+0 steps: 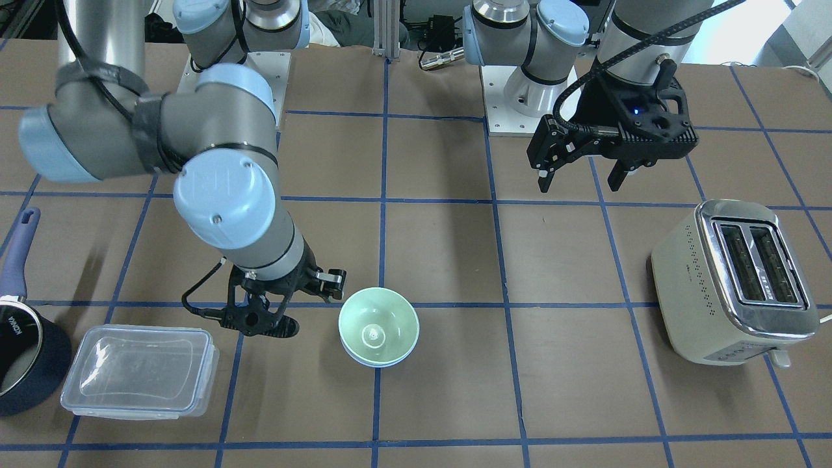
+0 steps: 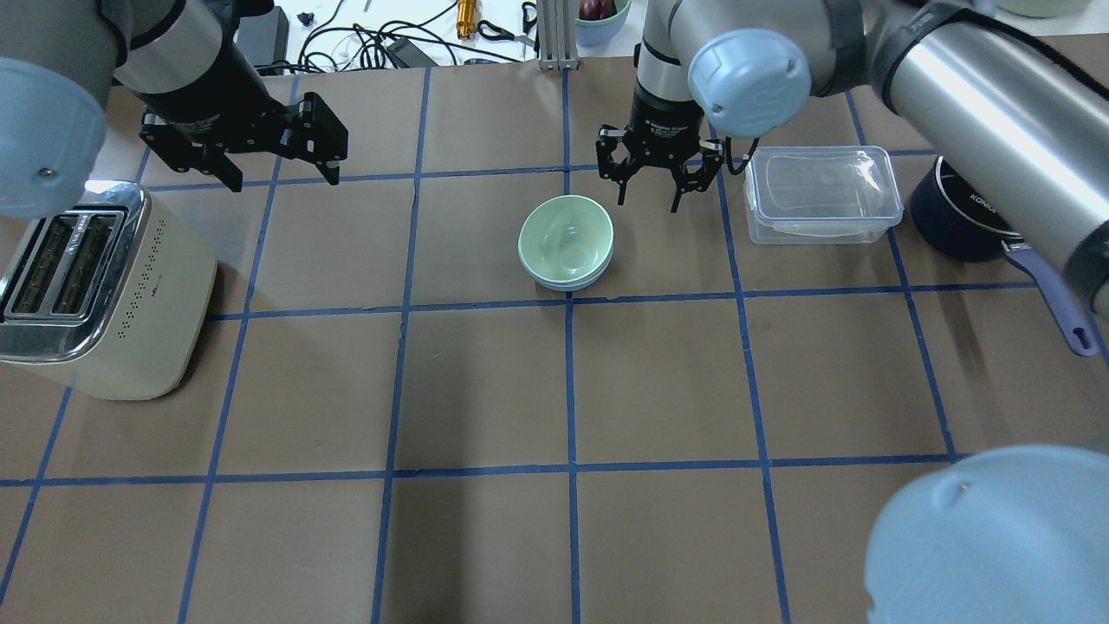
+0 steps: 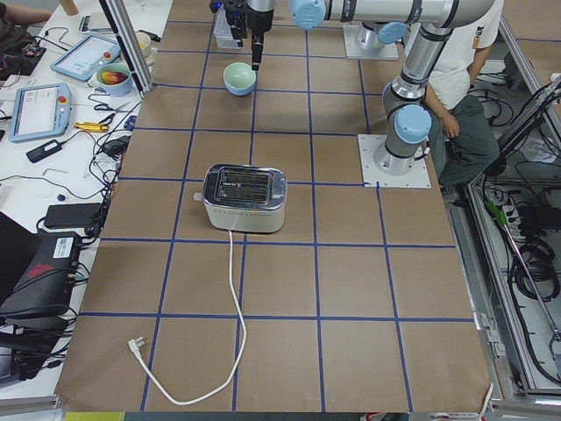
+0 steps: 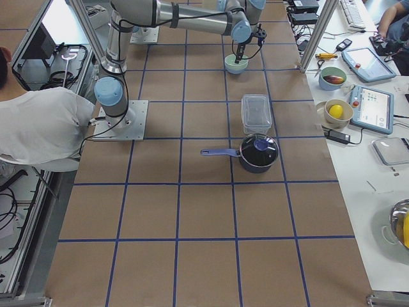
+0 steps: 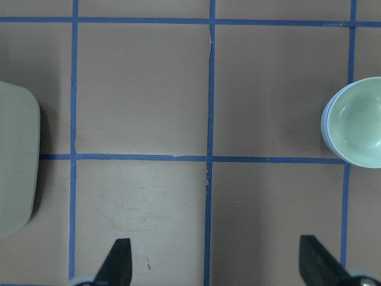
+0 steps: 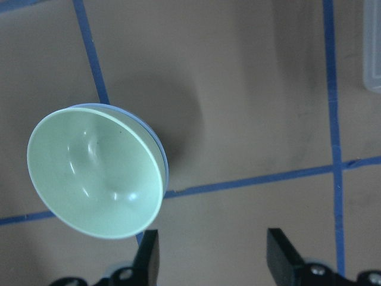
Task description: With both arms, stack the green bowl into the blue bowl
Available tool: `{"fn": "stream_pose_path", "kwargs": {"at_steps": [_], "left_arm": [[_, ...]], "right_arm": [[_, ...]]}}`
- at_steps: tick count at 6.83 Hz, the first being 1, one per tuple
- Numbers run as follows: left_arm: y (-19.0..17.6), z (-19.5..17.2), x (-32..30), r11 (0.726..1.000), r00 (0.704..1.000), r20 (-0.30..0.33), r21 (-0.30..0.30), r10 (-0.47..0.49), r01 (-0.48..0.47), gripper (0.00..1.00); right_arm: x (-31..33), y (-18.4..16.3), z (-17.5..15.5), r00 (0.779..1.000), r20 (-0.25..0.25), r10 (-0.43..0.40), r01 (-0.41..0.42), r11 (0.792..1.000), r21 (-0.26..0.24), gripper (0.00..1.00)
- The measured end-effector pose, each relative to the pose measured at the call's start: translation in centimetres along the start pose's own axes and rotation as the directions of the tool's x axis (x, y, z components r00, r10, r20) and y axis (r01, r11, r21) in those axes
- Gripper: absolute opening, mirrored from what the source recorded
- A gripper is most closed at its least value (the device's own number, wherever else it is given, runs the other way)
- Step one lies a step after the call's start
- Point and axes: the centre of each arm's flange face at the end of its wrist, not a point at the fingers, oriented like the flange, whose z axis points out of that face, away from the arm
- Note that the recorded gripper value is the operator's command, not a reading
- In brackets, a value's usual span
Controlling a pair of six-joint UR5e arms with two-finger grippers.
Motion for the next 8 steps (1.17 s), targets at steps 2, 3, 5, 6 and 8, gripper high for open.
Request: {"fn": "stream_pose_path", "kwargs": {"at_steps": [2, 3, 5, 6, 8], "left_arm": [[0.0, 0.1, 0.1, 1.000, 1.000, 0.000, -0.001, 0.000, 0.000, 1.00], [0.0, 0.0, 0.1, 1.000, 1.000, 0.000, 0.000, 0.000, 0.000, 1.00], [0.1, -0.3, -0.1, 1.000, 1.000, 0.001, 0.006, 0.000, 0.000, 1.00], [0.1, -0.4, -0.2, 1.000, 1.000, 0.002, 0.008, -0.002, 0.001, 1.00], [0.2, -0.5, -0.2, 1.000, 1.000, 0.003, 0.010, 0.002, -0.002, 1.00]], "right_arm": [[1.8, 4.3, -8.7, 0.988, -0.009, -0.156, 0.157, 0.983, 0.098, 0.67], [2.9, 6.3, -11.9, 0.973, -0.016, -0.230, 0.230, 0.963, 0.140, 0.63], [6.3, 9.4, -14.2, 0.941, -0.068, -0.331, 0.338, 0.932, 0.134, 0.60], [8.8, 10.9, -13.6, 0.938, -0.078, -0.337, 0.344, 0.933, 0.104, 0.65], [12.0, 13.1, -12.8, 0.952, -0.073, -0.298, 0.304, 0.949, 0.081, 0.63]]}}
